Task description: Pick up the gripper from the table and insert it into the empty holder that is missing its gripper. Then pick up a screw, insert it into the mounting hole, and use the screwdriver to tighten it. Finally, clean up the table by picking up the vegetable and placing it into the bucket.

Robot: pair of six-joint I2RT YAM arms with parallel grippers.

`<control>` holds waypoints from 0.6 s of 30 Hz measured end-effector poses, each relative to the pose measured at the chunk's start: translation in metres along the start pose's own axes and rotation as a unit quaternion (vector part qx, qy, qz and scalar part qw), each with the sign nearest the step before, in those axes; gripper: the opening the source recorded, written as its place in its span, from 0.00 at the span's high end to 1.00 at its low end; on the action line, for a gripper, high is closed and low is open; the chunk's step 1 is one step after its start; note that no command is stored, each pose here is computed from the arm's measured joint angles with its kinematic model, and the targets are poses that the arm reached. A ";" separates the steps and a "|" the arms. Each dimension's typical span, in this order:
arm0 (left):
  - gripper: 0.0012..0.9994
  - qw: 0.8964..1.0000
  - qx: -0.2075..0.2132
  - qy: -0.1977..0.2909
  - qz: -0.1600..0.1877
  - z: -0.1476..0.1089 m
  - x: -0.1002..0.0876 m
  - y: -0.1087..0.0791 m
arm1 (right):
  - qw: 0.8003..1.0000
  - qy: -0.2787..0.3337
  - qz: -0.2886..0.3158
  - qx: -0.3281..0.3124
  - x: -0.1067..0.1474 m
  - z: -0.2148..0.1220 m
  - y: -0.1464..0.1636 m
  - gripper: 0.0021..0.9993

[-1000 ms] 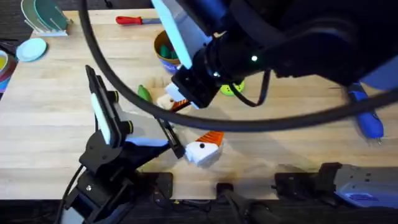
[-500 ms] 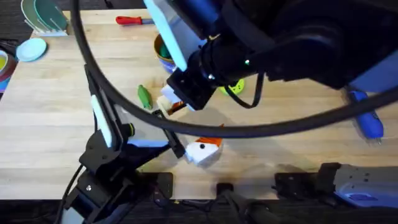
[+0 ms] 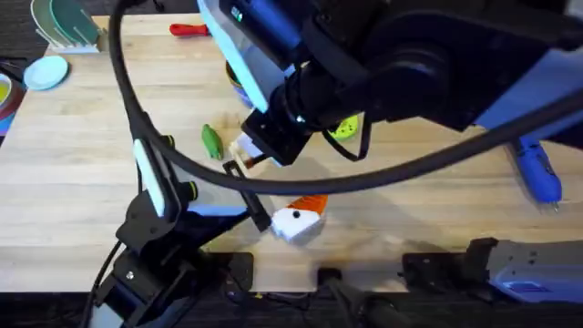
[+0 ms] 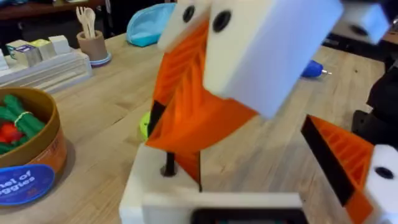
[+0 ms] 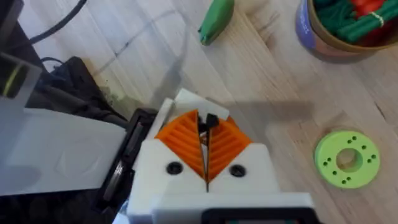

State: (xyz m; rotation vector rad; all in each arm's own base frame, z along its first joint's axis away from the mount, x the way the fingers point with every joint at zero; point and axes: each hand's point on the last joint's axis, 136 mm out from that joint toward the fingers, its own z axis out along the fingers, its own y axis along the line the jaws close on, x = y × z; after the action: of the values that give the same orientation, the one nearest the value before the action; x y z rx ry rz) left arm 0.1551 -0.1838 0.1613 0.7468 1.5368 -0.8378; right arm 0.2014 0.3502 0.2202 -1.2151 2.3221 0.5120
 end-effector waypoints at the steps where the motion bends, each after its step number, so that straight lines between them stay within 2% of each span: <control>1: 0.01 1.000 0.000 0.000 0.000 0.000 0.000 0.000 | 1.000 0.000 0.000 0.000 0.000 0.000 0.000 1.00; 18: 0.01 1.000 -0.006 0.001 -0.007 0.000 0.001 0.002 | 1.000 0.015 -0.006 -0.006 0.004 0.013 0.006 1.00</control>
State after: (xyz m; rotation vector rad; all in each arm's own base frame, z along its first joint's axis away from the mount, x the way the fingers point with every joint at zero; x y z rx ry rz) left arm 0.1569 -0.1827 0.1604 0.7293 1.5496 -0.8376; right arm 0.1974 0.3582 0.2080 -1.2488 2.3382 0.5091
